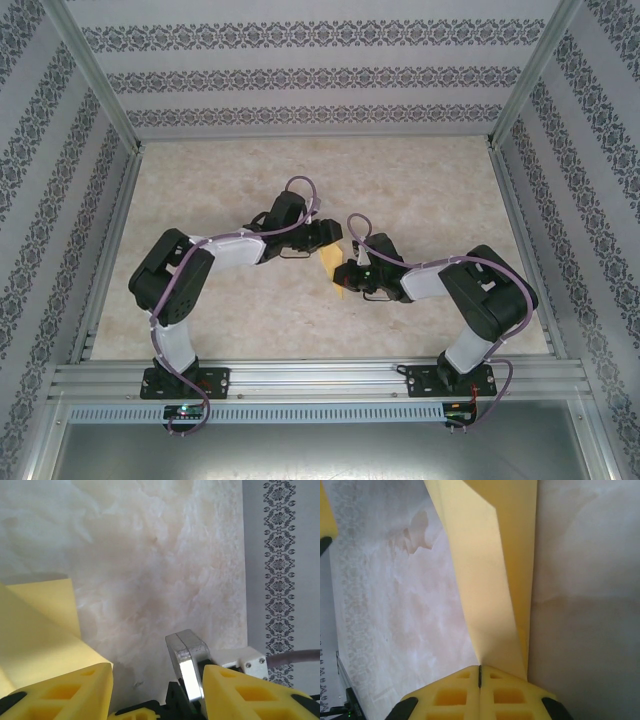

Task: Fold a paper plane with a square sheet of paper (pick it up from the middle)
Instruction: Fold the wing for the fifth time at the center of the table.

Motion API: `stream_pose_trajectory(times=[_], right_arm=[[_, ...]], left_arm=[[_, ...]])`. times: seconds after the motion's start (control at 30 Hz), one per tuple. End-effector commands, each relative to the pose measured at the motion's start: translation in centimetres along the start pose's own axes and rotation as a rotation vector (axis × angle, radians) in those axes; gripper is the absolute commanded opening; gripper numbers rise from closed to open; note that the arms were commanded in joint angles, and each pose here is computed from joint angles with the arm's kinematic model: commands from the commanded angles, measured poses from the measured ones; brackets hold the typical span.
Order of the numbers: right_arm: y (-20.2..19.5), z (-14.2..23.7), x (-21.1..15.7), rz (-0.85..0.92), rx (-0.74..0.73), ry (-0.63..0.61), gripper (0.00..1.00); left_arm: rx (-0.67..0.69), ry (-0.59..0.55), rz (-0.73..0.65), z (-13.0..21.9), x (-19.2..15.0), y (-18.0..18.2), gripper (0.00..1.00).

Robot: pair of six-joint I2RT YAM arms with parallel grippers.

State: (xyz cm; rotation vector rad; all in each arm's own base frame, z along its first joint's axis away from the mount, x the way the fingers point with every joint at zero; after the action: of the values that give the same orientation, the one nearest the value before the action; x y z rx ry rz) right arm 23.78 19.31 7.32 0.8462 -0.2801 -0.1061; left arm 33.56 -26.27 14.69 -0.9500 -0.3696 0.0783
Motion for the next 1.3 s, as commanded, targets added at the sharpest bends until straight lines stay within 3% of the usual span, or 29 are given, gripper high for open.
stream_pose_trajectory(times=[0.0,0.33,0.57,0.97,1.27], right_arm=[[-2.5,0.0,-1.7,-0.065,-0.1,0.051,0.05],[-2.6,-0.1,-1.7,-0.065,-0.097,0.05,0.05],[-2.7,-0.3,-1.7,-0.067,-0.104,0.055,0.05],[-2.8,-0.3,-1.9,-0.067,-0.114,0.065,0.05],[-3.1,-0.4,-2.0,-0.075,-0.137,0.076,0.01]], left_arm=[[-0.022,0.007,0.011,-1.1,0.5,-0.1,0.52],[-0.035,0.083,-0.01,-3.9,-0.1,-0.8,0.53],[0.097,0.11,0.049,-5.2,-1.3,2.2,0.52],[0.301,0.077,0.101,-4.2,-1.4,6.8,0.5],[0.313,0.042,0.12,-2.6,-1.1,8.0,0.49]])
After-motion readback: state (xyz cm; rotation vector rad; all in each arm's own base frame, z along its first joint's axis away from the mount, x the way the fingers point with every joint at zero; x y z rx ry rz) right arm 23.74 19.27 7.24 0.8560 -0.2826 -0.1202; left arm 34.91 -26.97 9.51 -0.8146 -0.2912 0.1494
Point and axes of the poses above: each hand's point on the last joint's axis, 136 mm out from that joint toward the fingers, its own z axis back along the fingers, its own y axis along the line the jaws close on, x = y × z, the point moved 9 cm from there along z, back along the fingers
